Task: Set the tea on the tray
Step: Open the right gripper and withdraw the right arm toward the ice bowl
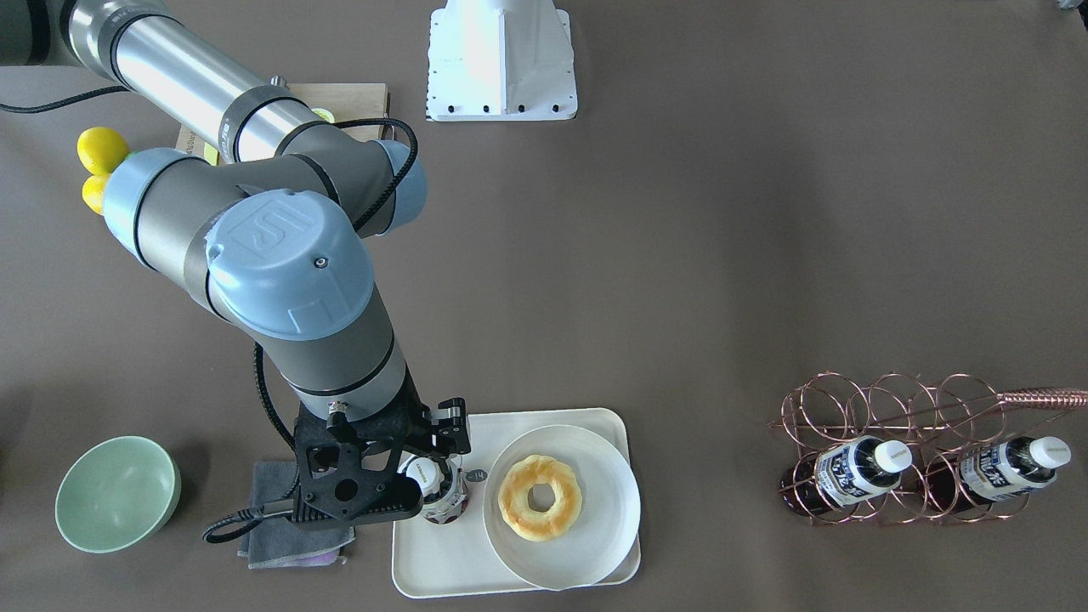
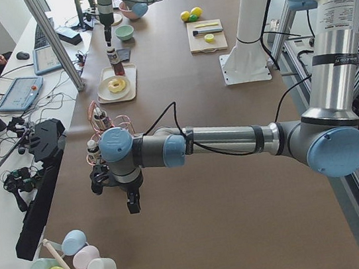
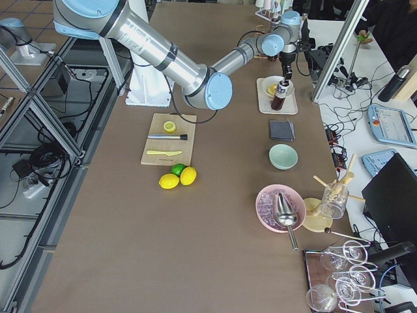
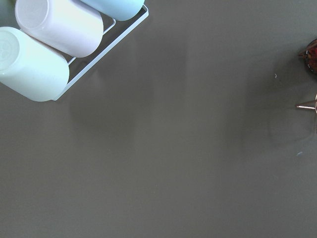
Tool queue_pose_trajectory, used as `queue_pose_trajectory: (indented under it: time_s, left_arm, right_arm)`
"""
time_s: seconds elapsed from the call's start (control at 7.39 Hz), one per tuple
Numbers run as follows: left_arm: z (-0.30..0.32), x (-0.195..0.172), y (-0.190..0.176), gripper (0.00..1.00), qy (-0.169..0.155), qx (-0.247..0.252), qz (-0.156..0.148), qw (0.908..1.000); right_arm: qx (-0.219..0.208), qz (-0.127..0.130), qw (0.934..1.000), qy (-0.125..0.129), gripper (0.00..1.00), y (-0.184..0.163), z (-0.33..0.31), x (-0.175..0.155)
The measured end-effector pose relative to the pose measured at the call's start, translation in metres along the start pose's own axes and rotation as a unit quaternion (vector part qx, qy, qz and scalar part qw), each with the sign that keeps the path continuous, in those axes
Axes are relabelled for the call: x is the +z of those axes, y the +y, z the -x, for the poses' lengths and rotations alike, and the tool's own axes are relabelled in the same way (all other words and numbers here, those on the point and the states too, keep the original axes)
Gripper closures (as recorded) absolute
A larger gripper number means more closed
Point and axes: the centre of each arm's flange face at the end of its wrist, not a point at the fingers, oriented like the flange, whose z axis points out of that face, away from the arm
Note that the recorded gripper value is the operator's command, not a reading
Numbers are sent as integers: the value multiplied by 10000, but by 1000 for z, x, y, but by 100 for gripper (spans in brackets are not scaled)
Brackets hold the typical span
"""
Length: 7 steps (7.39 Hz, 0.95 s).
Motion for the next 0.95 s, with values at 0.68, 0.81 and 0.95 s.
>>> queue_pose_trajectory:
  time_s: [0.68, 0.81, 0.95]
  left_arm:
    - [3, 1, 5, 3, 6, -23, 6, 10000]
    - [6, 1, 8, 3, 13, -45, 11, 10000]
    - [8, 1, 10, 3, 16, -62, 8, 10000]
  right_arm:
    - [304, 168, 9994, -75, 0, 88, -97, -97]
    - [403, 239, 9988, 108, 0, 124, -141, -110]
    - [426, 349, 9975, 438, 0, 148, -183, -114]
